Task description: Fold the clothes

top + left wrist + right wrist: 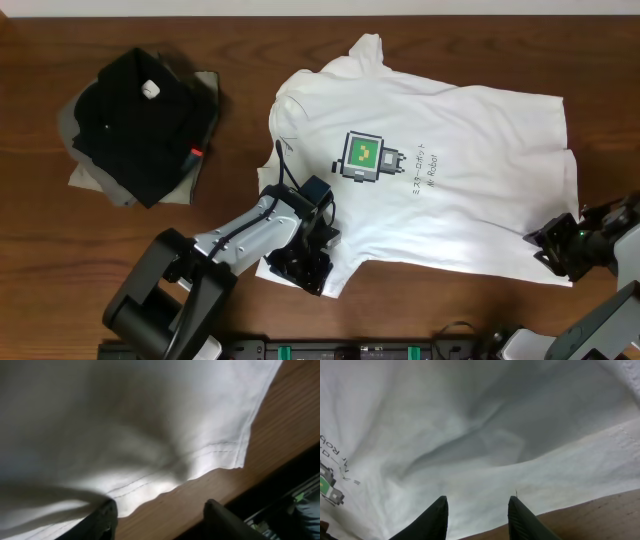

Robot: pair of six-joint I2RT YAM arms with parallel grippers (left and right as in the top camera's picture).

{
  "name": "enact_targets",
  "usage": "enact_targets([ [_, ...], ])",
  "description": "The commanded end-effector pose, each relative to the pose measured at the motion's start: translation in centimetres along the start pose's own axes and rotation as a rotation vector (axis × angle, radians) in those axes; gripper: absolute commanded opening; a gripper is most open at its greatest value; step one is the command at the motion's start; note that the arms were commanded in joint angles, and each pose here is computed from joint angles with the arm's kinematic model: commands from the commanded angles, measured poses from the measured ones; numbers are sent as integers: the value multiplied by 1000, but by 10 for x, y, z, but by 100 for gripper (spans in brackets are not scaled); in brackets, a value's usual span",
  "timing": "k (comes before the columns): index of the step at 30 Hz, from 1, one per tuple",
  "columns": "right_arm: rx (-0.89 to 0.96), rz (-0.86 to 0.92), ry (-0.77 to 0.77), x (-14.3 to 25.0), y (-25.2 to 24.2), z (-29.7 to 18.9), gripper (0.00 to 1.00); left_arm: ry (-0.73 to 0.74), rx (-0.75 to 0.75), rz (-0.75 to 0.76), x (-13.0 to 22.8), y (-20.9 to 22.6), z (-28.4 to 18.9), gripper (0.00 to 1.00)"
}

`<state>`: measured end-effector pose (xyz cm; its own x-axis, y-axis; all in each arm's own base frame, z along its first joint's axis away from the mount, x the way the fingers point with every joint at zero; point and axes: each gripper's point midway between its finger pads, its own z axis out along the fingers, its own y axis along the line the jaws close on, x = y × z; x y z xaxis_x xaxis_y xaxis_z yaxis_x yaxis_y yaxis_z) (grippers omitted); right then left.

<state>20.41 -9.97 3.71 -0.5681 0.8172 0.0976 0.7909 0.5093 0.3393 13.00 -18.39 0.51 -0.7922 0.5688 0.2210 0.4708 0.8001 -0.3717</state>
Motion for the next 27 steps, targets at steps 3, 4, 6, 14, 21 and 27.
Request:
enact_targets([
  [3,-15,-9,-2,-1,0,1,38,-52,-148,-174,-11,25,-3,19],
  [4,-15,-9,-2,-1,0,1,38,-65,-194,-235,-12,33,-4,14],
  [6,-16,-10,-3,-1,1,1,38,-79,-240,-288,-12,41,-6,12],
  [14,-38,-16,-12,-4,5,0,37,-83,-267,-403,-4,42,-17,30],
  [21,-42,-20,-22,-6,6,0,38,-344,-438,-594,-5,63,-76,56],
  [27,-48,-23,-28,-8,7,0,39,-390,-437,-696,1,84,-81,72],
])
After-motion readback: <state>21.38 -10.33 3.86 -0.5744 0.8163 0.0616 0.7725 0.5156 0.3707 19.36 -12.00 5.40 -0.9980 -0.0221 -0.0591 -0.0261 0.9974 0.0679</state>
